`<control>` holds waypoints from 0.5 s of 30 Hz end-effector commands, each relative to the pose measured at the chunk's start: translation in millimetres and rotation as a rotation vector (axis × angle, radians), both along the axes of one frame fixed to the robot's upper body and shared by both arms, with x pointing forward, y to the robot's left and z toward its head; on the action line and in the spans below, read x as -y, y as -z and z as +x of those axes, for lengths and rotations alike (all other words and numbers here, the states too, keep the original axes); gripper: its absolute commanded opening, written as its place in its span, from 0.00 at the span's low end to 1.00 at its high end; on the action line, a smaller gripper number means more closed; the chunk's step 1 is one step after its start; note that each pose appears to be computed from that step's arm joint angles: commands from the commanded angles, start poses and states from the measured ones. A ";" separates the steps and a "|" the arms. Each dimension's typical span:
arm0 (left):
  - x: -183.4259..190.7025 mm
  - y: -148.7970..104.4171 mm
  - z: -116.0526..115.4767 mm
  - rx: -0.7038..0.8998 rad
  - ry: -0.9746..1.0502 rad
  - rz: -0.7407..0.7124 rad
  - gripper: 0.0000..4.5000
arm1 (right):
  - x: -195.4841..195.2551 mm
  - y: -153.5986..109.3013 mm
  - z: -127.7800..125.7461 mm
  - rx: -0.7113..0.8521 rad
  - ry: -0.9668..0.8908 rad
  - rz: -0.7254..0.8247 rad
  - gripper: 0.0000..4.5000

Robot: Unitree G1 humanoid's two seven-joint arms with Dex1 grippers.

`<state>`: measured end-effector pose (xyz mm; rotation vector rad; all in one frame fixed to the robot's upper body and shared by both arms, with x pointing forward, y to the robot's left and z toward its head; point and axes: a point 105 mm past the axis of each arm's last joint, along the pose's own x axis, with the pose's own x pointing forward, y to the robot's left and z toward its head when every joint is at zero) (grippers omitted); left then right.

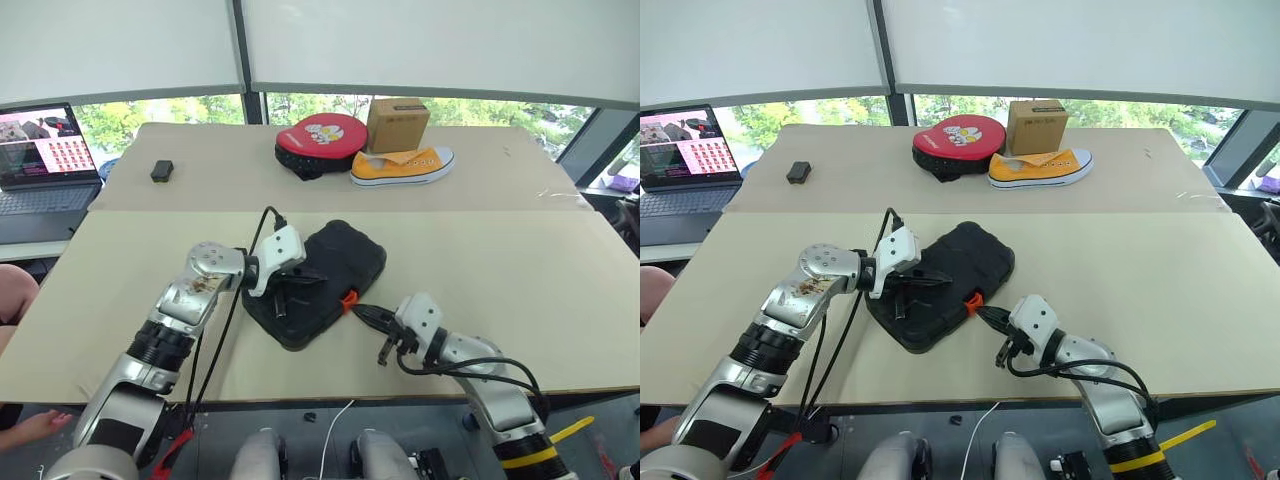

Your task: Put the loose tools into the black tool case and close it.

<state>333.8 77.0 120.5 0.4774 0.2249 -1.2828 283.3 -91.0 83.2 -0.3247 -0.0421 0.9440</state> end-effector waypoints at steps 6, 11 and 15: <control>-15.5 48.3 -13.1 -0.158 -0.052 0.082 0.02 | -6.8 -7.6 2.2 -0.004 -0.023 -0.030 0.00; -31.9 15.2 -15.5 -0.080 -0.066 -0.120 0.13 | 15.0 -21.9 -13.4 0.038 -0.042 -0.015 0.00; -68.6 -13.2 -29.0 0.025 -0.112 -0.225 0.43 | 50.4 -28.0 -28.0 0.022 -0.021 -0.032 0.00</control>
